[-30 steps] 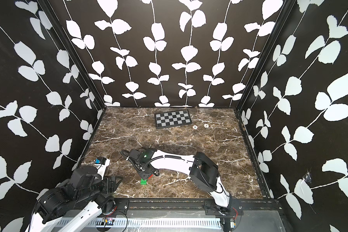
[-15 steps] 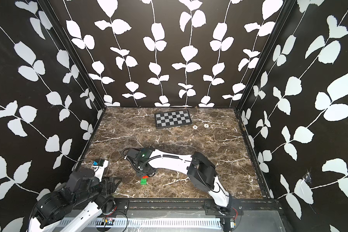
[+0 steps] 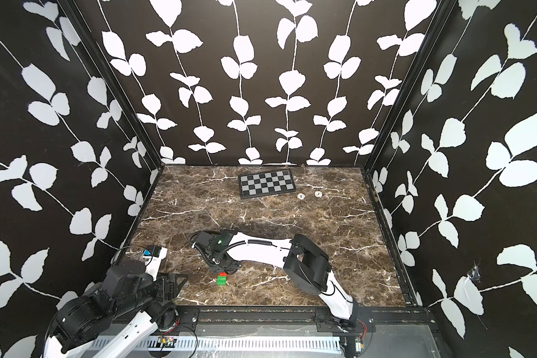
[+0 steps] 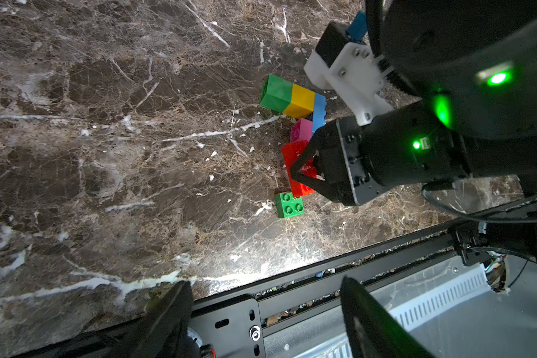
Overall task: Assemble the letter r with lego
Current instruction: Assemble the lego brick with the lego brick.
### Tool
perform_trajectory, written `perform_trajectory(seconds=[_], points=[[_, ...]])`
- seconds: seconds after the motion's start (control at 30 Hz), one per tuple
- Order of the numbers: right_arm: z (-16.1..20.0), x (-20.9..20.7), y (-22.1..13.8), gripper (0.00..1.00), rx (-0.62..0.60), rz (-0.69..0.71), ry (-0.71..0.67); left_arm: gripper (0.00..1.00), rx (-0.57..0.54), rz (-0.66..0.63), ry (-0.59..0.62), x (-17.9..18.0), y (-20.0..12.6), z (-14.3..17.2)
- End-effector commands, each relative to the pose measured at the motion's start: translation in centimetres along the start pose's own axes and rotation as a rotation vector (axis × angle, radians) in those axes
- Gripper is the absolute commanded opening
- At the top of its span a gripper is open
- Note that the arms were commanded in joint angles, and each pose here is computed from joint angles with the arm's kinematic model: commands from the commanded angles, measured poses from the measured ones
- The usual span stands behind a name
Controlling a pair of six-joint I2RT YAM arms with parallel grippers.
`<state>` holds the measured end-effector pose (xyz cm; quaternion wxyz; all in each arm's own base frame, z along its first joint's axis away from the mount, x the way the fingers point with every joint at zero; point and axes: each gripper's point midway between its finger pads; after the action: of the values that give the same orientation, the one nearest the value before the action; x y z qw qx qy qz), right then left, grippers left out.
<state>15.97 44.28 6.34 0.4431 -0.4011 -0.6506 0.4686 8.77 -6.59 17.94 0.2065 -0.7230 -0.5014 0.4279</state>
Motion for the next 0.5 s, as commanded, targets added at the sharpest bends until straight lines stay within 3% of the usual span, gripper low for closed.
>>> perform_trajectory(seconds=[0.0, 0.47], points=[[0.29, 0.29, 0.46, 0.0, -0.012, 0.006, 0.026, 0.78, 0.011, 0.005, 0.018, -0.19, 0.4, 0.06], [0.8, 0.68, 1.14, 0.0, -0.002, 0.011, 0.017, 0.78, 0.023, 0.003, 0.02, -0.22, 0.57, 0.16]])
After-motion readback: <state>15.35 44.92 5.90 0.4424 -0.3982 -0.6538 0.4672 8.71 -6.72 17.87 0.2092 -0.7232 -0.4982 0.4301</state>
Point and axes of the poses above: each gripper's point midway between its finger pads, its own y axis out along the fingers, its own x axis along the line the jaws close on, z = x × y, and after that the axes turned 7 degrees about -y, right-handed
